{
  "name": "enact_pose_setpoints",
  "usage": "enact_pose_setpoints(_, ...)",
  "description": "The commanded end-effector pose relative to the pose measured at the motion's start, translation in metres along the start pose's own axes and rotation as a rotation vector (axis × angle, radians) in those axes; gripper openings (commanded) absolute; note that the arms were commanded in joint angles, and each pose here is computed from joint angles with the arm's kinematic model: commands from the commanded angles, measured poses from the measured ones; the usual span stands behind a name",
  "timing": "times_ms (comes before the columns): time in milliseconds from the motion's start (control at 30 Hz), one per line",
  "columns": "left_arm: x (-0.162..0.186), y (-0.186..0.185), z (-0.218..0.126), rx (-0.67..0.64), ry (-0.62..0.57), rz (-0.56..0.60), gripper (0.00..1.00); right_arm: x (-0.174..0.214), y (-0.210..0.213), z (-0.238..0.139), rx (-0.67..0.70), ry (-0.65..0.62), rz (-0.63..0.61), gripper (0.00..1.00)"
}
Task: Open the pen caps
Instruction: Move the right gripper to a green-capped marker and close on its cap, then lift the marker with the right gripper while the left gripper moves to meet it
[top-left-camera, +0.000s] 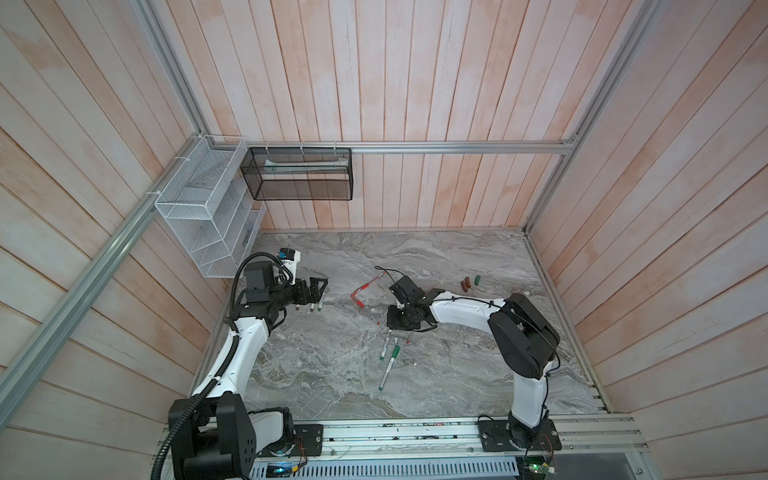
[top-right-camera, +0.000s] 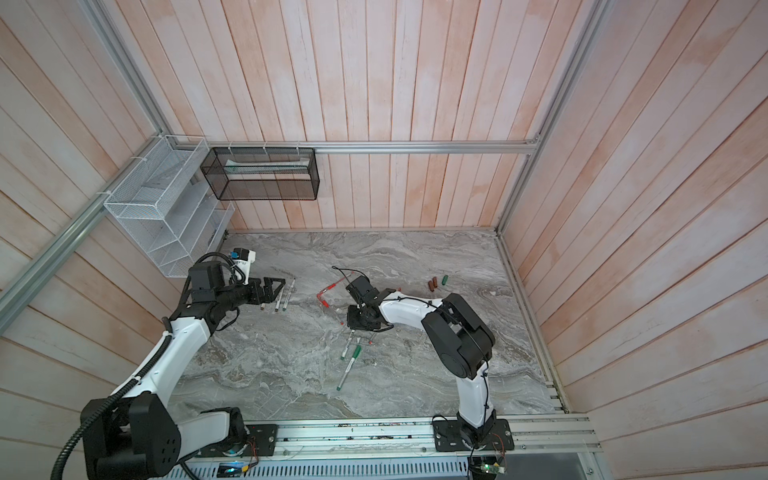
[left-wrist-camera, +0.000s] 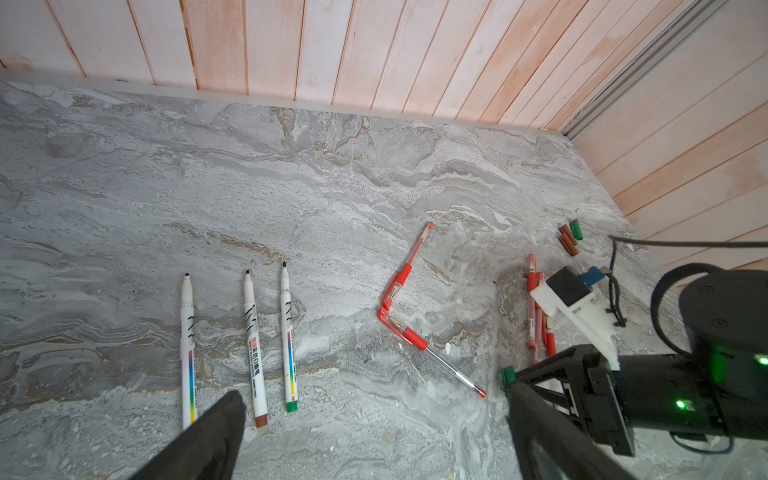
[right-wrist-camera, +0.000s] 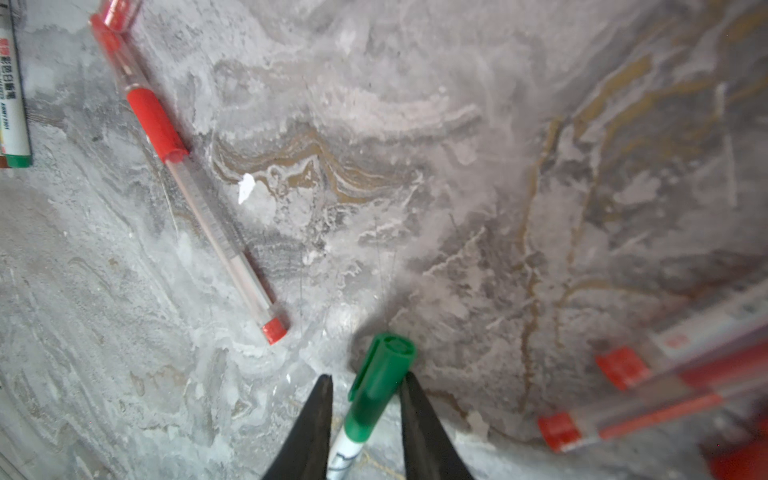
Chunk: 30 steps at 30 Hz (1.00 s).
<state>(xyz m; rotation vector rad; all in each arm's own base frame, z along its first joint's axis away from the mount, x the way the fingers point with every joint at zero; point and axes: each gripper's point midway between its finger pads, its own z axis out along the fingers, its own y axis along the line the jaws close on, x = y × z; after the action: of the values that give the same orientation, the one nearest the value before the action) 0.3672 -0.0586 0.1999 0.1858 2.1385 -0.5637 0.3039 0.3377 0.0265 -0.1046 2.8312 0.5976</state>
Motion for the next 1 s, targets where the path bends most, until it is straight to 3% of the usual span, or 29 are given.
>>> enact_pose_setpoints(0, -0.007, -0.005, -0.006, 0.012, -0.025, 0.014, 1.00, 0.010, -0.017, 0.010, 0.082, 0.047, -0.019, 0.28)
enact_pose_setpoints(467, -0.010, -0.007, -0.010, 0.019, -0.044, 0.010, 1.00, 0.019, -0.024, 0.027, 0.146, 0.092, -0.026, 0.24)
enact_pose_setpoints(967, -0.009, -0.006, -0.011, 0.015, -0.046, 0.016, 1.00, 0.006, -0.015, 0.033, 0.151, 0.077, -0.049, 0.12)
